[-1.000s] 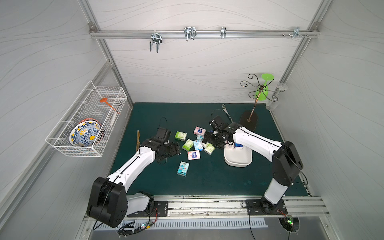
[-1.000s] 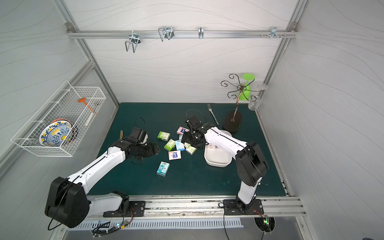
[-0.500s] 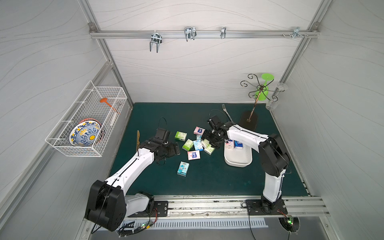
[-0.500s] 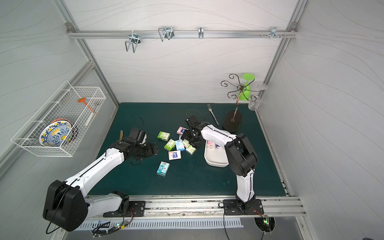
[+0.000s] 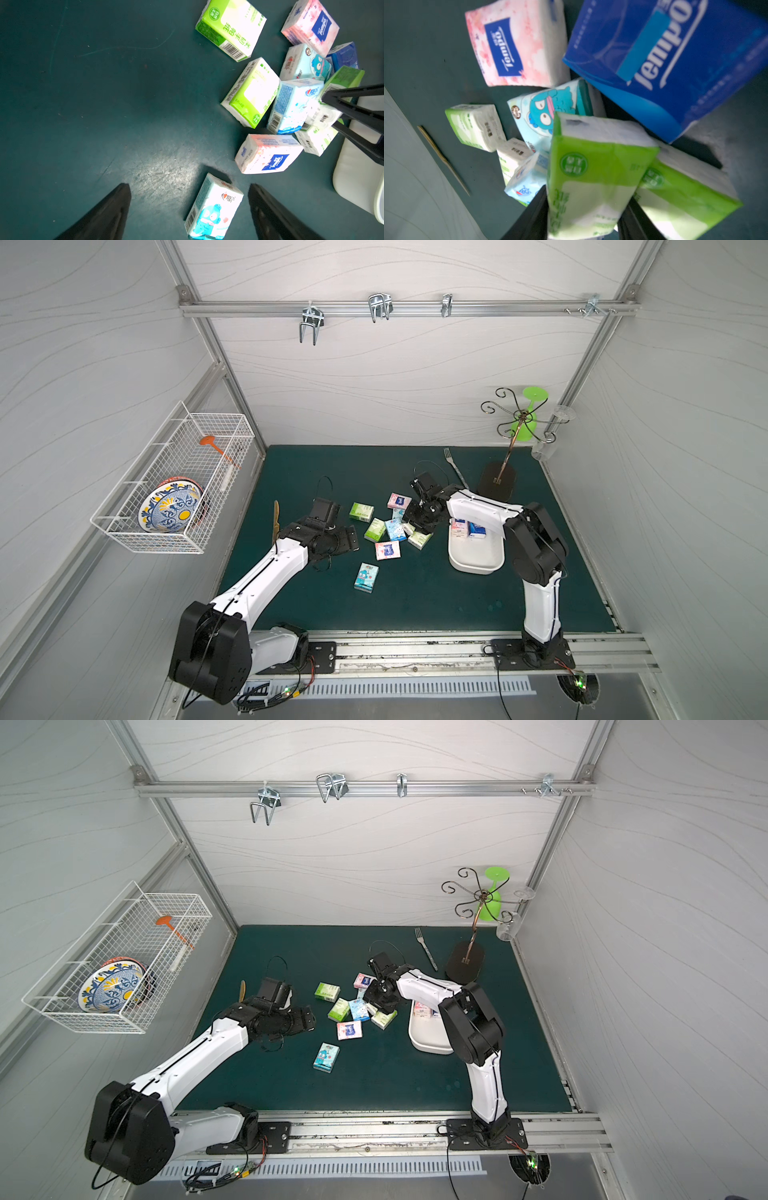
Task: Put the pocket tissues into the storage box
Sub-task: Pick up the pocket tissues from the center of the board, then place the pocket tissues in the storage box.
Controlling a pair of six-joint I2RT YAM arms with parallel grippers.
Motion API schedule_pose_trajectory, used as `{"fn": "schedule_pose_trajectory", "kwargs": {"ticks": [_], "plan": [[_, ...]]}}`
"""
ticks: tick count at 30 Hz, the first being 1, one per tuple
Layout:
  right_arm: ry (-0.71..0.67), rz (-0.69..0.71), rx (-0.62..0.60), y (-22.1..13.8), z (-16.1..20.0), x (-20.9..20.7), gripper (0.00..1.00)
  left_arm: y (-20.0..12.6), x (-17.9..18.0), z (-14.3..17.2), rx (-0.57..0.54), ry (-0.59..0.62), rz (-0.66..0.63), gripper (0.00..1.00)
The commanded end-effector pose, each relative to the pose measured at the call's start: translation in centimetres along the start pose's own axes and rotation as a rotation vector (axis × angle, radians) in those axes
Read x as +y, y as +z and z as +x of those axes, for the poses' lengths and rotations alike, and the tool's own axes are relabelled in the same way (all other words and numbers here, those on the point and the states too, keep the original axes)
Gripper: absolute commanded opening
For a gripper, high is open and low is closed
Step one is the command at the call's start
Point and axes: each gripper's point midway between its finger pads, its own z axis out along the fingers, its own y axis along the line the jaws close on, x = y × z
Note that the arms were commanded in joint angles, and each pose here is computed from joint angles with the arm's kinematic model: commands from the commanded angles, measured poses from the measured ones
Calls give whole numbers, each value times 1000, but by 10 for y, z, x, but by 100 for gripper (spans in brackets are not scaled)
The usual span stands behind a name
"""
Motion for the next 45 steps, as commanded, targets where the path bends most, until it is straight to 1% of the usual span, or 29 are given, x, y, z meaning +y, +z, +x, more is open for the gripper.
{"fn": "schedule_pose_trajectory", "kwargs": {"ticks": [1,4,9,12,16,20,23,27,29,32,34,37,43,45], "plan": [[-19,19,-6,6,-4,-4,41,0,-1,-6,-31,4,0,93],[-40,10,-17,-1,-7,-1,37,0,-1,-6,-30,3,0,93],[-121,-38,-47,-28,-11,18,37,2,-1,-5,-28,2,-2,93],[-209,-72,-36,-50,-8,32,37,2,-1,-4,-21,4,-4,93],[-396,-79,-10,-83,3,36,39,2,-3,-3,-6,21,6,93],[-567,9,22,-116,15,10,40,3,-8,1,22,35,29,93],[-624,81,29,-138,17,-18,40,5,-16,4,57,32,64,92],[-621,160,36,-163,14,-65,40,6,-28,6,110,27,109,92],[-596,210,16,-175,7,-89,40,6,-33,3,119,24,123,92],[-532,245,-3,-185,-3,-120,41,5,-39,1,125,19,142,92],[-496,256,-3,-186,-8,-135,41,5,-42,0,130,17,152,92],[-470,309,-9,-183,-17,-154,42,5,-44,1,138,13,159,92],[-502,482,7,-168,-42,-182,42,3,-42,5,138,17,154,92],[-519,514,8,-161,-51,-185,42,2,-40,7,139,20,150,92]]}}
